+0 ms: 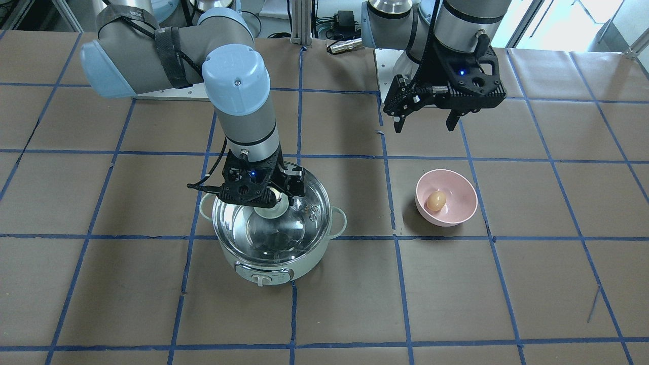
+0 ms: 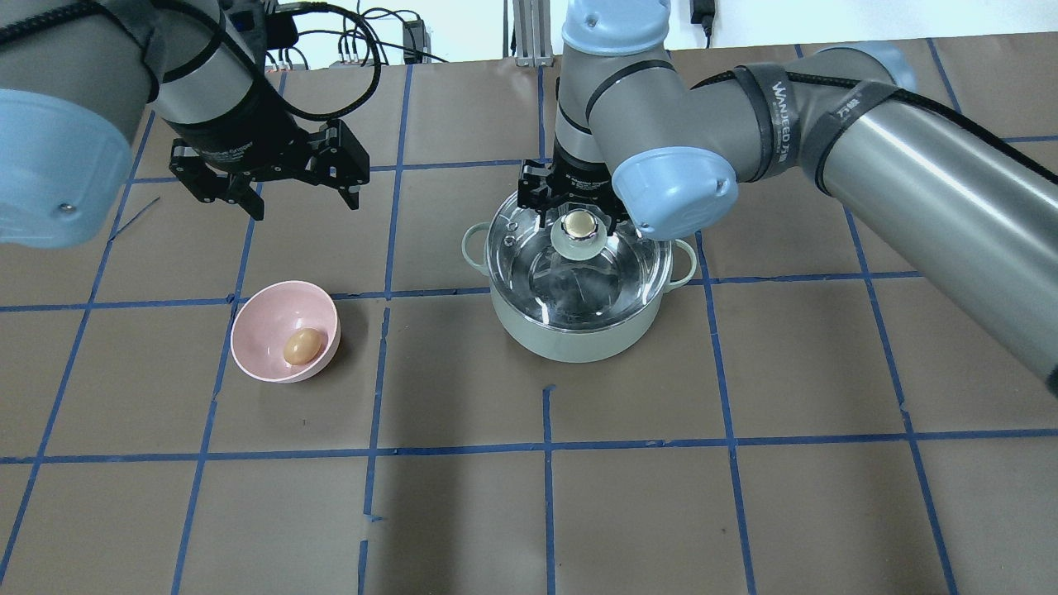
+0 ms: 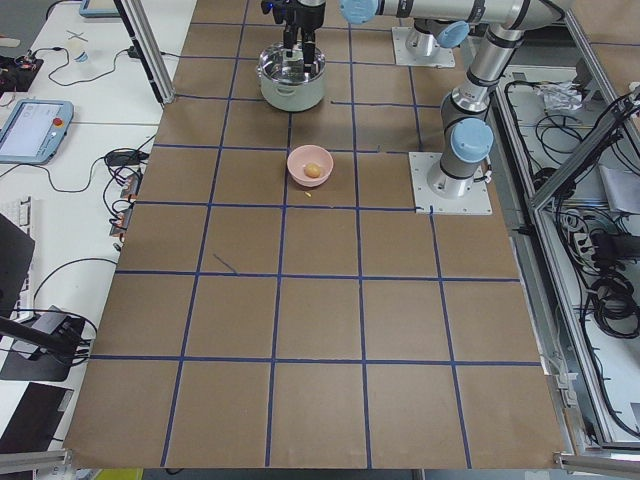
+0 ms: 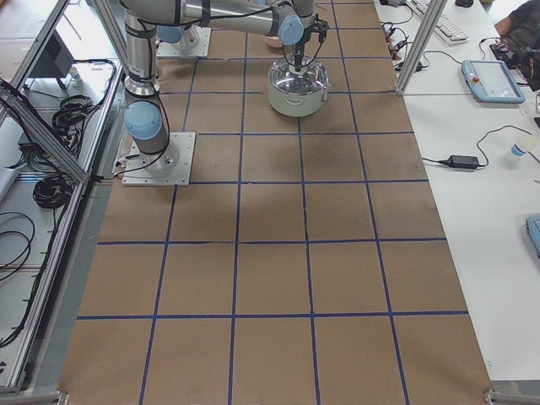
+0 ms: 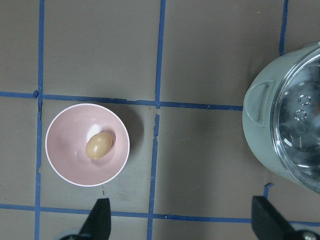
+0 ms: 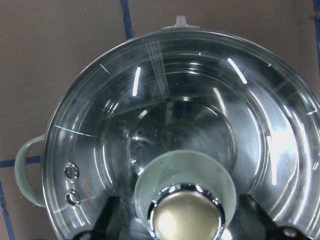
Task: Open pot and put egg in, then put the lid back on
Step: 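Lower the right gripper and grasp the glass lid knob, then lift the lid off with the right gripper while the left reaches the bowl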
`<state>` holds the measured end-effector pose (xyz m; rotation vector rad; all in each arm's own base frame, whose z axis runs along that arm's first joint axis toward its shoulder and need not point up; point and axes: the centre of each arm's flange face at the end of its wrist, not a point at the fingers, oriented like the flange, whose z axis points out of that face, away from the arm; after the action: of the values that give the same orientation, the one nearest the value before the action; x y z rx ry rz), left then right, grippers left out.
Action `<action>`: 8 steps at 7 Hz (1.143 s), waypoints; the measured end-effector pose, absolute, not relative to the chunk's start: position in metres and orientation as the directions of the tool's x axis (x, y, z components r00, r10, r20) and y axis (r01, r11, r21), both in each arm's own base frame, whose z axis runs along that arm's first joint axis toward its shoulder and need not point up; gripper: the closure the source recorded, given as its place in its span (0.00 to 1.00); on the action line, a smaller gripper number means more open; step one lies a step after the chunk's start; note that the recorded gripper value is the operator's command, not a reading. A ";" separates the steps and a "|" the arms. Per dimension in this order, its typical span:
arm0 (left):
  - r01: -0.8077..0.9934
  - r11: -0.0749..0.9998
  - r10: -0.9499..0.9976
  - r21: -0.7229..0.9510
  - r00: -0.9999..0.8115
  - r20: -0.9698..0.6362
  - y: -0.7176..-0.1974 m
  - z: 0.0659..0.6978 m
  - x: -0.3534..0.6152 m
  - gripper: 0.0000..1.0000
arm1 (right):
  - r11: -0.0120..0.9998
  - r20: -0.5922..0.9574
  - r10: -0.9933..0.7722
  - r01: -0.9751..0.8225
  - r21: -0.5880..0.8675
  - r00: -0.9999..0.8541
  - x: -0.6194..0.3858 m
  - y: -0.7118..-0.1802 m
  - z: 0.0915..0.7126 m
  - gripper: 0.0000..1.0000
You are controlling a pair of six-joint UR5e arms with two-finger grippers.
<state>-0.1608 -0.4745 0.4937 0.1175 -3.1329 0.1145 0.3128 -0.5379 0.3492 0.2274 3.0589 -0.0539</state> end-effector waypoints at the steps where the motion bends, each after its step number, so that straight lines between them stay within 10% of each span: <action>1: -0.074 0.995 -0.074 -0.072 -0.997 0.007 -0.474 0.493 -0.161 0.00 | 0.988 -0.075 0.148 0.150 -0.028 -0.986 0.313 -0.538 0.349 0.71; 8: -0.070 0.997 -0.070 -0.045 -0.998 0.002 -0.476 0.483 -0.151 0.00 | 0.981 -0.052 0.177 0.181 -0.077 -0.983 0.223 -0.558 0.455 0.80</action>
<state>-0.1513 -0.4759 0.4827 0.1095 -3.1389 0.0707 0.2234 -0.5585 0.4549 0.2782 3.0816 -0.1262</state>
